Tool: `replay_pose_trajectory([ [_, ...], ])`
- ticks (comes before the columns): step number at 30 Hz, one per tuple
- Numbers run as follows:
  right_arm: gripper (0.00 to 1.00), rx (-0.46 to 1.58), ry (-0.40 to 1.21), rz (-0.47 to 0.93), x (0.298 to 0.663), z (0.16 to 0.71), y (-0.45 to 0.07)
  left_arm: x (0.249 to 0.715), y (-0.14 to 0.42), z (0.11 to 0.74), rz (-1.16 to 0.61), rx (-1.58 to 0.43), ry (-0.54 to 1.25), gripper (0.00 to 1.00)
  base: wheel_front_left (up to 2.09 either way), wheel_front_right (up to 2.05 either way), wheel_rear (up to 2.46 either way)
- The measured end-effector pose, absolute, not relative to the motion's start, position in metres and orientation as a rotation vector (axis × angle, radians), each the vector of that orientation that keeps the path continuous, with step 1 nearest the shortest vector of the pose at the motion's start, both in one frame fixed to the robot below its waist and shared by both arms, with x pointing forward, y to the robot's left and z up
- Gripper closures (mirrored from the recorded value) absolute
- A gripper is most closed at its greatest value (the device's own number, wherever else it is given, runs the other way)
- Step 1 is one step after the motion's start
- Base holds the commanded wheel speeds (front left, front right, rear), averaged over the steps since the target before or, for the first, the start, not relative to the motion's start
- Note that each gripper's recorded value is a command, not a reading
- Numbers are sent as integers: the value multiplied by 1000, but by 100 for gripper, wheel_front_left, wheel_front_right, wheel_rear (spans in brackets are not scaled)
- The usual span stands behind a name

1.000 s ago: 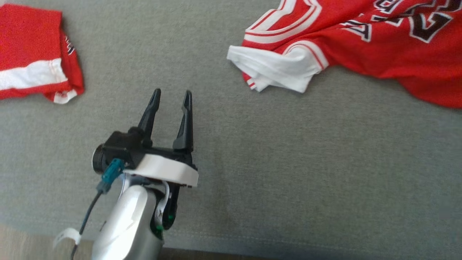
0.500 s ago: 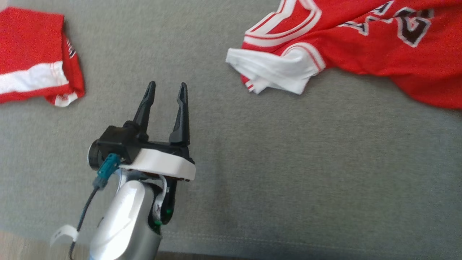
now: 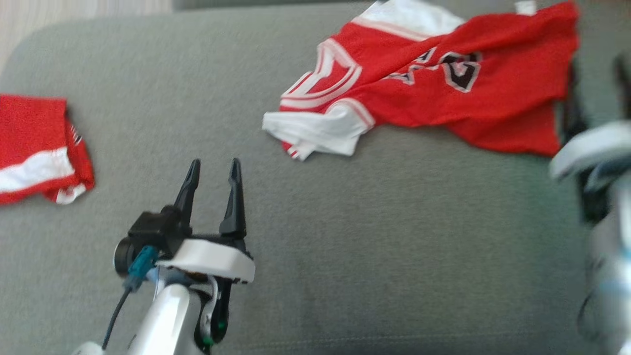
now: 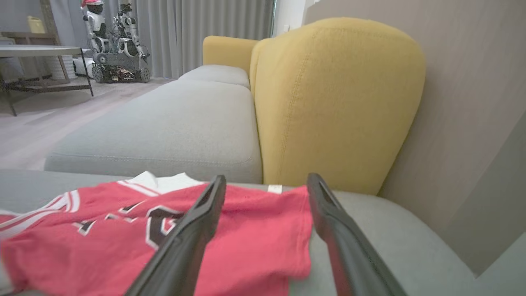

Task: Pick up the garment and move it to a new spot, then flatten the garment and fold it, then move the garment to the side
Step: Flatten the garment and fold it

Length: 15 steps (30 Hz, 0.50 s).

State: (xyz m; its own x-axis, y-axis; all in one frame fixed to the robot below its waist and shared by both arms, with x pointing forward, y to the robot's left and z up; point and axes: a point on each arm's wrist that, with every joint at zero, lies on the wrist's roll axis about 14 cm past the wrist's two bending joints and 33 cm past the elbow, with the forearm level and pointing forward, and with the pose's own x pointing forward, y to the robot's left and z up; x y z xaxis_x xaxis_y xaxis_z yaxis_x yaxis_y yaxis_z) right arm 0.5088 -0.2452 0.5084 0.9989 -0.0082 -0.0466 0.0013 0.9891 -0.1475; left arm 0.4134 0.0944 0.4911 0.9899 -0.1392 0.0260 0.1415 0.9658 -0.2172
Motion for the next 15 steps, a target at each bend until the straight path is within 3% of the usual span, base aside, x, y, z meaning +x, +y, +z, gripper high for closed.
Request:
replay_pose_trajectory([
  [5, 0, -28, 59, -49, 449, 490, -244, 406, 80, 507, -187, -225, -48, 0, 0, 0, 0],
  [11, 0, 30, 84, -111, 406, 475, -252, 402, 65, 514, -229, -230, -62, 0, 0, 0, 0],
  [15, 0, 48, 111, -141, 396, 468, -259, 403, 61, 511, -242, -231, -54, 0, 0, 0, 0],
])
